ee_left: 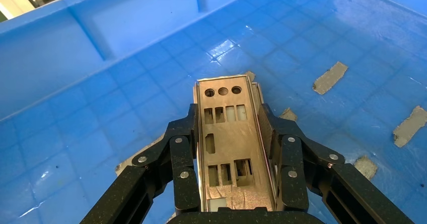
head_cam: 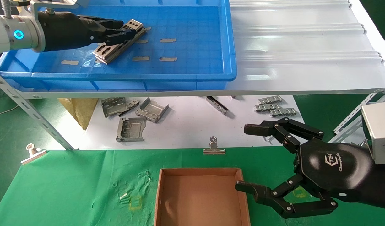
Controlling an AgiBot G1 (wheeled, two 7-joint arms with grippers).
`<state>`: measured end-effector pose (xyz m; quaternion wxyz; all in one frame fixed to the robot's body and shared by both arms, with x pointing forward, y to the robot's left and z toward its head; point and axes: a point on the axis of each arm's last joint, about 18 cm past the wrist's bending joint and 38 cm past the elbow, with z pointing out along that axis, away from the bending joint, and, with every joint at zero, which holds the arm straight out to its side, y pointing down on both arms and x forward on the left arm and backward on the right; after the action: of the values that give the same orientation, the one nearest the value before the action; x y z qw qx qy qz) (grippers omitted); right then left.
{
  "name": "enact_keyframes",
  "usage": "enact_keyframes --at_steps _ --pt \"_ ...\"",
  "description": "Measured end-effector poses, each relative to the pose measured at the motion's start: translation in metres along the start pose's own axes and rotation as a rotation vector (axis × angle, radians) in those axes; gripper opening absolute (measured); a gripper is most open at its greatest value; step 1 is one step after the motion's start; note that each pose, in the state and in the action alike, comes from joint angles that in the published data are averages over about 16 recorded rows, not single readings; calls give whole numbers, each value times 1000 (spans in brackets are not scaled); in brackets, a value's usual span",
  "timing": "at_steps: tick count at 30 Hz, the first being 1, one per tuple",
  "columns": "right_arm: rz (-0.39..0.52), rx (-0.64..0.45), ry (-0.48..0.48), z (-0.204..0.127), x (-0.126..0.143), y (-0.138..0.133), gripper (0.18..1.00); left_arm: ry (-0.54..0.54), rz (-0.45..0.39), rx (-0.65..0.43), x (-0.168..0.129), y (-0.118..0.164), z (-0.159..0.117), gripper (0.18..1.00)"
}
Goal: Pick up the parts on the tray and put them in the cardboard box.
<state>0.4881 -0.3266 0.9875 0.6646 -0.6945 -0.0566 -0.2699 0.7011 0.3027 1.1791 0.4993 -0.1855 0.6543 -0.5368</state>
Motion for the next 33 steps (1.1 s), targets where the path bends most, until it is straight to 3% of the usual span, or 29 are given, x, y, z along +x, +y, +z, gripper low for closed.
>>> enact_keyframes --at_steps 21,33 --pt "0 0 0 0 0 0 1000 46 -7 39 4 -13 -7 456" --pt "0 0 0 0 0 0 1000 247 51 139 30 -30 -31 454"
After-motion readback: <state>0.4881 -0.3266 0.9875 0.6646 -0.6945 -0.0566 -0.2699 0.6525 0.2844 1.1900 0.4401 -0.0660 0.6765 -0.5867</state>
